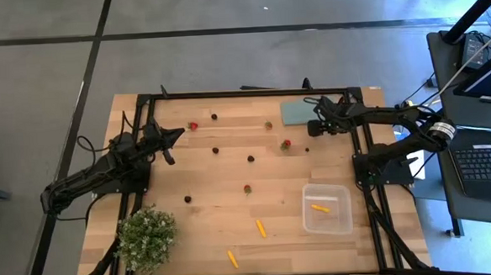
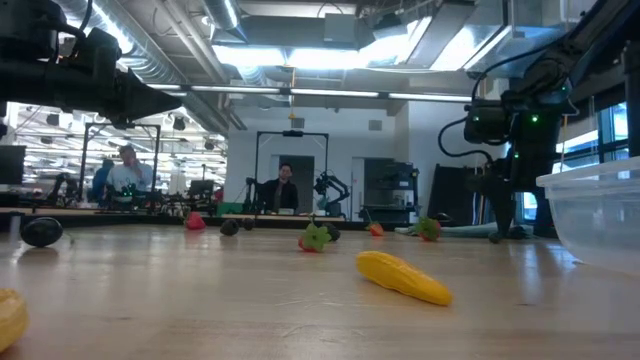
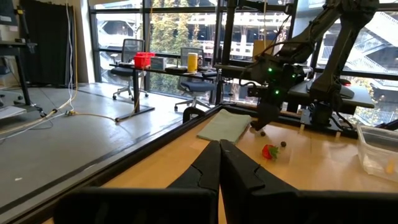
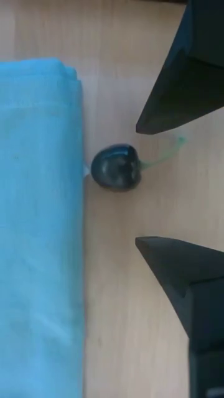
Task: Pick and placing Produce into tupperware
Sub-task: Put the top right black cherry into the container
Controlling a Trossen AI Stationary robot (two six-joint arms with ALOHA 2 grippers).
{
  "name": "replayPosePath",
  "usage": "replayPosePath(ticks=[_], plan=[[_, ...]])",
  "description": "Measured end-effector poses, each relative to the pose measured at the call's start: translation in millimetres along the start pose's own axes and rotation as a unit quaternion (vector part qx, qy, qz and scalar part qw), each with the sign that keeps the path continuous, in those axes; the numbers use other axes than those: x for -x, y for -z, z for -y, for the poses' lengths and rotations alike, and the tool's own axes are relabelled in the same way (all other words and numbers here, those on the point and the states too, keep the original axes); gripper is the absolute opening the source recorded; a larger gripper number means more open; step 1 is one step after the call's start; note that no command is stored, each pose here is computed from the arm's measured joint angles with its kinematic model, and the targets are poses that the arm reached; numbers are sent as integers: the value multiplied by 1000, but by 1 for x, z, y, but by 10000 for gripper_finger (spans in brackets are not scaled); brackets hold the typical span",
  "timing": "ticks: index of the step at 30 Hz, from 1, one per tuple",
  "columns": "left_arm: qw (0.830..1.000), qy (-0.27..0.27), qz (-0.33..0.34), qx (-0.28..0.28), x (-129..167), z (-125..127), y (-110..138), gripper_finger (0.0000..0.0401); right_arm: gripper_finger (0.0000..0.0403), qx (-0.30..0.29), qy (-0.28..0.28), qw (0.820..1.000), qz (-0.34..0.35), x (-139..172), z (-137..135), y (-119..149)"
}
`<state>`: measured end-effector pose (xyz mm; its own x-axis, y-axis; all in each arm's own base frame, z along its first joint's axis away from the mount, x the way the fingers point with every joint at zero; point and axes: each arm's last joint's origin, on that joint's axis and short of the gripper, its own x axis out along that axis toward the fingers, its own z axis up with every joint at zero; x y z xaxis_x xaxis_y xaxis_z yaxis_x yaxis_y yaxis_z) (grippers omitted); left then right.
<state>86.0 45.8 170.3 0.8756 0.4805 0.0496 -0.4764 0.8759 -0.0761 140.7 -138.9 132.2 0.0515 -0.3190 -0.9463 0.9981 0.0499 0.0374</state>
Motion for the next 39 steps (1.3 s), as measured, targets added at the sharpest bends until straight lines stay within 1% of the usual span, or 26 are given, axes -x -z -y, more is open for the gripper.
replayPosePath(ticks=[5, 8, 12, 20, 24, 32, 37, 39], plan=[[1000, 0, 0, 0, 0, 0, 0, 0, 283, -5, -2, 1000, -4, 0, 2, -1], [1000, 0, 0, 0, 0, 0, 0, 0, 268, -5, -4, 1000, -7, -1, 2, -1], [1000, 0, 0, 0, 0, 0, 0, 0, 233, 7, -4, 1000, -9, -1, 2, -1], [1000, 0, 0, 0, 0, 0, 0, 0, 159, 9, -2, 1000, -11, -1, 2, -1], [1000, 0, 0, 0, 0, 0, 0, 0, 126, 9, -8, 1000, -18, -1, 2, 0], [1000, 0, 0, 0, 0, 0, 0, 0, 64, 12, -1, 1000, -26, 0, 4, 2], [1000, 0, 0, 0, 0, 0, 0, 0, 17, 21, 1, 999, -28, 0, 4, 2], [1000, 0, 0, 0, 0, 0, 0, 0, 8, 23, 1, 999, -28, 0, 4, 2]])
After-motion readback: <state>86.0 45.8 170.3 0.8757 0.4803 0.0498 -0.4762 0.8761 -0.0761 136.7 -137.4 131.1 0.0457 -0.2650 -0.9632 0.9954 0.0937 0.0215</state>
